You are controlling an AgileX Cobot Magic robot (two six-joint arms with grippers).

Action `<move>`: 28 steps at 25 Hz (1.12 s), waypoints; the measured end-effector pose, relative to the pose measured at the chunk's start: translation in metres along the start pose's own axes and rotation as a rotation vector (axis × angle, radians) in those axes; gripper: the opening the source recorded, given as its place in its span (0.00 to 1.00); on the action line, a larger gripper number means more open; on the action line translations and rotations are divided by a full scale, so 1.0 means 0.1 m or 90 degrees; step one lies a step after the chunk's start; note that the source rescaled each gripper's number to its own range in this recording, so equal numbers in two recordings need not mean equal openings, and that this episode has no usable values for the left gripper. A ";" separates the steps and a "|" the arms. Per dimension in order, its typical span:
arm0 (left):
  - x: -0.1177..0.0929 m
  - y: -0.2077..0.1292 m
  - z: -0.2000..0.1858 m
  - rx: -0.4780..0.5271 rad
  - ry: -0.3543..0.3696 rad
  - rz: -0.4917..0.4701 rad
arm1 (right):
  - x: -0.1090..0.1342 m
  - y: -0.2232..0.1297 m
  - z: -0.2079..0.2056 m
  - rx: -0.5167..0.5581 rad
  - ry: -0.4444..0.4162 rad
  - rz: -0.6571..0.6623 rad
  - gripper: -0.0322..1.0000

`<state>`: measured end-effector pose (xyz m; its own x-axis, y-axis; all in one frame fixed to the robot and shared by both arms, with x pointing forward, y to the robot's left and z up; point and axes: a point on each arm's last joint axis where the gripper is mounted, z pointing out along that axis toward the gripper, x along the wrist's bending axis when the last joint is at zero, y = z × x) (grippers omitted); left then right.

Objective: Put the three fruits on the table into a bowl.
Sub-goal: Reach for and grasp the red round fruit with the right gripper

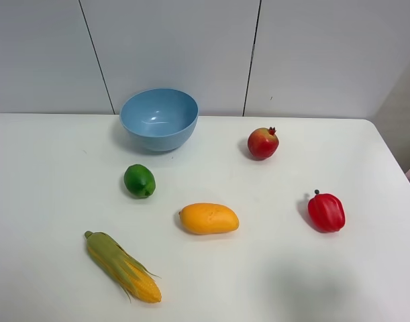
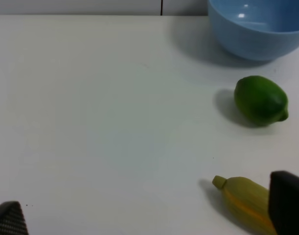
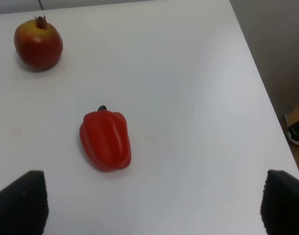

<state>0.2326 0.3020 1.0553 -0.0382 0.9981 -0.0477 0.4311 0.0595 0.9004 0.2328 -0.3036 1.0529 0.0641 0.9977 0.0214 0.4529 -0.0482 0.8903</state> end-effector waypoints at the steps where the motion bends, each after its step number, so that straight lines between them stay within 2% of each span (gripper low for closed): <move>1: 0.00 0.00 0.00 0.000 0.000 0.000 | 0.00 0.00 0.00 0.000 0.000 0.000 0.64; 11: 0.00 0.00 0.00 0.000 0.000 0.000 | 0.00 0.00 0.00 0.000 0.001 0.000 0.64; 14: 0.00 0.00 0.00 0.000 0.000 0.000 | 0.00 0.05 0.00 0.005 0.018 -0.004 0.64; 18: 0.00 0.00 0.00 0.000 0.000 0.000 | 0.07 0.60 0.15 0.030 0.063 -0.030 0.64; 22: 0.00 0.00 0.00 0.000 0.000 0.000 | 0.27 1.26 0.51 0.055 0.085 -0.090 0.64; 25: 0.00 0.00 0.00 0.000 0.000 0.000 | 0.47 1.71 0.96 0.096 0.071 -0.127 0.64; 28: 0.00 0.00 0.00 0.000 0.000 0.000 | 0.66 1.99 1.48 0.137 0.061 -0.149 0.64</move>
<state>0.2326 0.3020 1.0553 -0.0382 0.9981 -0.0477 0.4311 0.0595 0.9004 0.4587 -0.2543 1.1638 -0.1426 0.9824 -0.1206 0.6241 0.1838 0.7594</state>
